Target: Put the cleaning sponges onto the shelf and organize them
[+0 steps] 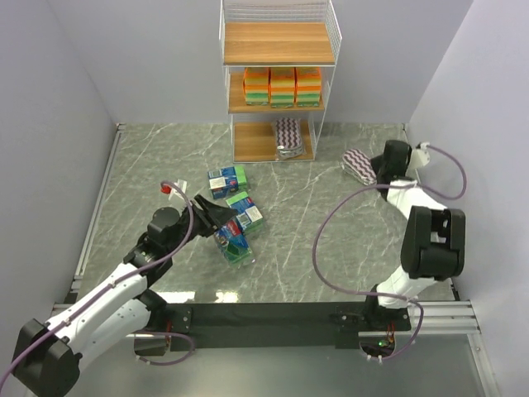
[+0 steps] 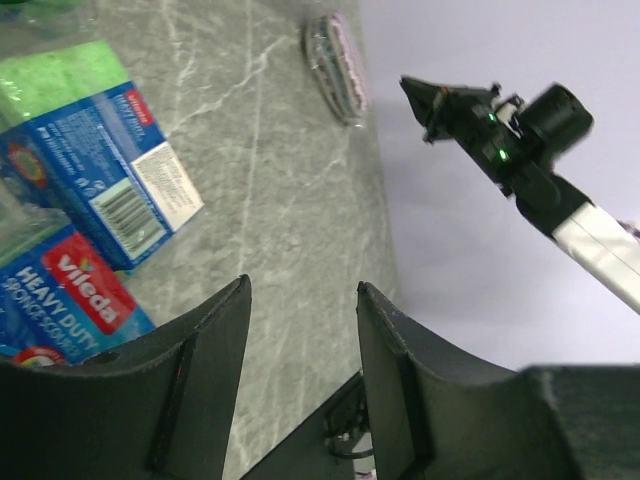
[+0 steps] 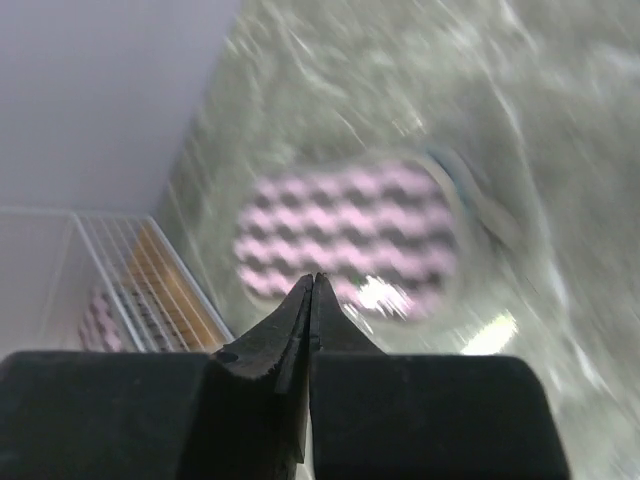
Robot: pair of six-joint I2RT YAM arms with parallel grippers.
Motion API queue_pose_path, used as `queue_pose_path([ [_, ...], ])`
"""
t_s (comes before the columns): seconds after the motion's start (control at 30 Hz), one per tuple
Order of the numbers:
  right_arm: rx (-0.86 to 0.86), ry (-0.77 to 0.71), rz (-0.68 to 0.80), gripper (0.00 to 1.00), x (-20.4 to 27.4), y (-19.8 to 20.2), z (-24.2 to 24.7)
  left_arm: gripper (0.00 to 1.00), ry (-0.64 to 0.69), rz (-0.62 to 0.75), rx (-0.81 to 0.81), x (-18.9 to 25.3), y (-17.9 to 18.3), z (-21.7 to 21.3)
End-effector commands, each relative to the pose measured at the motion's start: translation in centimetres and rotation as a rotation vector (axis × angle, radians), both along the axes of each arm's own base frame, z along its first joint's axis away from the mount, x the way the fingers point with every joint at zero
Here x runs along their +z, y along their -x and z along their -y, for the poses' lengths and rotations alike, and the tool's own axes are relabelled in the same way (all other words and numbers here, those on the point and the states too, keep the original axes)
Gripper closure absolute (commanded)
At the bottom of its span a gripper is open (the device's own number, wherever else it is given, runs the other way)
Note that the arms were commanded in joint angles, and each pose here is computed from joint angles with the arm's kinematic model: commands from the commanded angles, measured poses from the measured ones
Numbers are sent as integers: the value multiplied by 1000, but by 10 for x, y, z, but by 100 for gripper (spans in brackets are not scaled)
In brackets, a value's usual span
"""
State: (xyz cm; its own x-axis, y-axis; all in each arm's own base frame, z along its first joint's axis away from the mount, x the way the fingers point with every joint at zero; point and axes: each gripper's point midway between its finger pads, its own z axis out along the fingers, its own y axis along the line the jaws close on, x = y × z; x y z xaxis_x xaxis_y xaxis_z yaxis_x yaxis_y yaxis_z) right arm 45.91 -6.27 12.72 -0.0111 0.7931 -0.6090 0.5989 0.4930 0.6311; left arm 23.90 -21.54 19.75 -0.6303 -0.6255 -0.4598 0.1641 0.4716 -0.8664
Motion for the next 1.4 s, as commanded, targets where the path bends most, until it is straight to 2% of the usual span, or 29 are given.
queue_pose_path([
  [0.0, 21, 79, 61, 100, 39, -34, 17, 48, 95, 74, -27, 30, 5, 4],
  [0.07, -2, 100, 77, 100, 55, -52, 30, 49, 94, 67, -22, 27, 8, 1],
  [0.1, 1, 98, 10, 100, 35, -57, 36, 48, 87, 59, -20, 24, 9, 0],
  [0.37, 117, 65, -172, 100, -21, -129, 47, 47, 75, 51, -21, 23, 14, -3],
  [0.43, 162, 52, -239, 100, -38, -130, 43, 48, 76, 48, -22, 22, 15, -3],
  [0.63, 200, 25, -255, 100, -41, -131, 40, 48, 80, 52, -13, 20, 17, -6],
  [0.83, 306, -95, -296, 100, -51, -98, 4, 48, 79, 47, -19, 15, 14, -3],
  [1.0, 382, -125, -283, 100, -57, -49, -39, 48, 85, -15, -31, -6, 8, 5],
  [1.03, 389, -155, -317, 100, -73, -31, -45, 48, 79, -36, -40, -12, 6, 9],
  [1.13, 458, -220, -298, 100, -71, -9, -67, 48, 94, -32, -75, -11, 5, 19],
  [1.23, 527, -254, -316, 100, -72, 32, -97, 48, 84, -47, -108, -19, 2, 34],
  [1.37, 617, -215, -293, 100, -62, 73, -142, 49, 68, -36, -157, -16, -3, 59],
])
